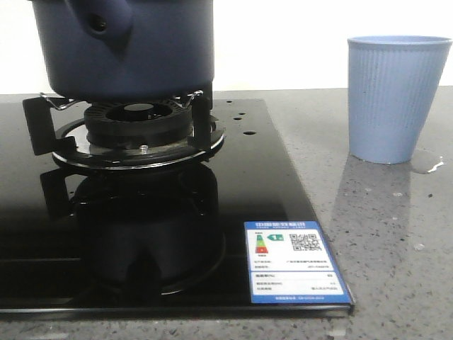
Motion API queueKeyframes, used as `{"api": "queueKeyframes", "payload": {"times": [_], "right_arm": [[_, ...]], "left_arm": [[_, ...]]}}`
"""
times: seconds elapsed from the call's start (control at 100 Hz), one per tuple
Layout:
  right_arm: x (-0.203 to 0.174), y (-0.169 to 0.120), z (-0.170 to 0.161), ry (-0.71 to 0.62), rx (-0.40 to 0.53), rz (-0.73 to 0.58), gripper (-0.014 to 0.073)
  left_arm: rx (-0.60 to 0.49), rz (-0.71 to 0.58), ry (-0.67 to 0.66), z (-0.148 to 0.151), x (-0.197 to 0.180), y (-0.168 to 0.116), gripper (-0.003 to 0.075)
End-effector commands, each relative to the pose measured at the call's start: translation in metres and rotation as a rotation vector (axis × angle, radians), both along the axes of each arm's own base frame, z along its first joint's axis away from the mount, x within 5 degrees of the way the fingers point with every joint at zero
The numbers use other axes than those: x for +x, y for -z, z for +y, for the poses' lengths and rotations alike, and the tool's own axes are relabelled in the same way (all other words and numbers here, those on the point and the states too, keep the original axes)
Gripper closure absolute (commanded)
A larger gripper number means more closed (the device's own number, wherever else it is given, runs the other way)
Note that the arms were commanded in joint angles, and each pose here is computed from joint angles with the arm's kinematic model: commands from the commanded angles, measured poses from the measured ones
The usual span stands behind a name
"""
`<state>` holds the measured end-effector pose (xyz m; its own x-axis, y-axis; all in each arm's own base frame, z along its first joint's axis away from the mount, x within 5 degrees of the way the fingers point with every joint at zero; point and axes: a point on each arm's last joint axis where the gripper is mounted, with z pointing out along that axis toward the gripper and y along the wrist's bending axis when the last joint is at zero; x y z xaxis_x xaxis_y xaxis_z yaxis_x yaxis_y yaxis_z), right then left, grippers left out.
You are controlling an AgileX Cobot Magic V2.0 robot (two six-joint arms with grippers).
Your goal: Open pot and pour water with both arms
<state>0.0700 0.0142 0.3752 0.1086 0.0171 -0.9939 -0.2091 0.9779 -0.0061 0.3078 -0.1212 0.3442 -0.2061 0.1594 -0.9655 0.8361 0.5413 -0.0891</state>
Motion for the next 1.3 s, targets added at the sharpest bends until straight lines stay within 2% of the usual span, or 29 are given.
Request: {"api": "queueKeyframes", "payload": {"times": [0.0, 0.08, 0.2, 0.29, 0.43, 0.55, 0.67, 0.78, 0.9, 1.13, 1.29], "right_arm": [[-0.003, -0.015, 0.0, -0.005, 0.019, -0.087, 0.0662], [-0.003, -0.015, 0.0, -0.007, 0.025, -0.086, 0.0662], [-0.003, -0.015, 0.0, -0.008, 0.029, -0.08, 0.0662], [-0.002, -0.014, 0.0, -0.006, 0.027, -0.07, 0.0662], [-0.002, -0.013, 0.0, -0.004, 0.024, -0.055, 0.0662], [-0.002, -0.011, 0.0, 0.0, 0.009, -0.043, 0.0662], [-0.001, -0.007, -0.001, 0.017, -0.079, -0.007, 0.0662], [-0.003, -0.001, -0.002, 0.032, -0.184, 0.026, 0.0669], [-0.017, 0.005, -0.005, 0.043, -0.256, -0.052, 0.0669], [-0.039, 0.037, -0.01, 0.041, -0.225, -0.138, 0.0669], [-0.047, 0.047, -0.011, 0.033, -0.191, -0.17, 0.0669]], "left_arm": [[-0.047, -0.048, 0.022, -0.003, -0.009, -0.023, 0.0395], [-0.055, -0.048, 0.012, -0.002, -0.008, -0.023, 0.0326], [-0.127, -0.038, -0.018, -0.001, -0.007, -0.029, 0.0141], [-0.178, -0.045, -0.027, -0.001, -0.01, -0.037, 0.0108], [-0.212, -0.094, -0.032, 0.003, -0.024, -0.055, 0.0181], [-0.216, -0.175, -0.083, 0.01, -0.043, -0.078, 0.0346], [-0.26, -0.206, -0.255, 0.027, -0.07, -0.096, 0.0475], [-0.275, -0.25, -0.404, 0.045, -0.102, -0.098, 0.0518], [-0.217, -0.297, -0.434, 0.057, -0.148, -0.076, 0.0578], [-0.177, -0.249, -0.432, 0.067, -0.208, 0.004, 0.0741], [-0.197, -0.251, -0.422, 0.071, -0.233, 0.036, 0.0739]]}}
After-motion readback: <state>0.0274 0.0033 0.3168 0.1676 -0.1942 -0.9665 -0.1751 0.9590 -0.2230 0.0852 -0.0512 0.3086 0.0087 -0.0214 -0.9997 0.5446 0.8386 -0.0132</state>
